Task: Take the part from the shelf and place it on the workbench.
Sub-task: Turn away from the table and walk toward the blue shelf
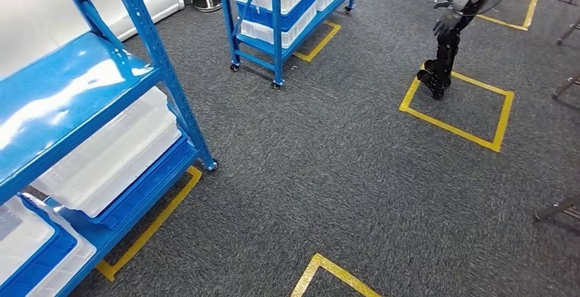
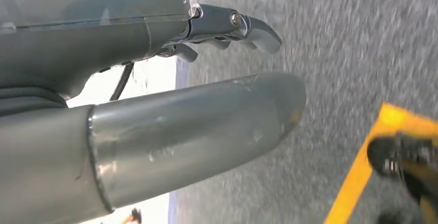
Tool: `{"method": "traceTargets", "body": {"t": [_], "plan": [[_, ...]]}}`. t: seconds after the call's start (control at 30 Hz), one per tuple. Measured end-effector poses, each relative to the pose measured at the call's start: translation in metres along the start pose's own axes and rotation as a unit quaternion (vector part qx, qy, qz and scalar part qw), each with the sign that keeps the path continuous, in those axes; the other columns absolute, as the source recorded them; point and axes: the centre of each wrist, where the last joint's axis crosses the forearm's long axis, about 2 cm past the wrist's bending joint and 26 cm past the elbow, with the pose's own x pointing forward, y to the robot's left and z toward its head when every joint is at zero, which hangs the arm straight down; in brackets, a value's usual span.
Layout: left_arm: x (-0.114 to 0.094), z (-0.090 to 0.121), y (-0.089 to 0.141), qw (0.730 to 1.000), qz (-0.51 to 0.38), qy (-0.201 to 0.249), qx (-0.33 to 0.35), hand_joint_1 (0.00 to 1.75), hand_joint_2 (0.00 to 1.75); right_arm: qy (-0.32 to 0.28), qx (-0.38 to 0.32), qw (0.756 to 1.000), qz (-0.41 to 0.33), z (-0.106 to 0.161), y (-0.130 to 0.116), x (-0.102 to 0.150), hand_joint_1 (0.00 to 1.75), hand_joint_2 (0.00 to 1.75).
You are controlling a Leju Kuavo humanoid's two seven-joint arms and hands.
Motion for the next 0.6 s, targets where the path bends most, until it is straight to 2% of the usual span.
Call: {"method": "traceTargets", "body": {"t": [0.6], "plan": [[-0.0006, -0.0002, 0.0018, 1.000, -0.007, 0.000, 0.010, 0.00, 0.00, -0.001, 0.003, 1.000, -0.001, -0.0001, 0.0033, 0.0014, 0.00, 0.00]]}}
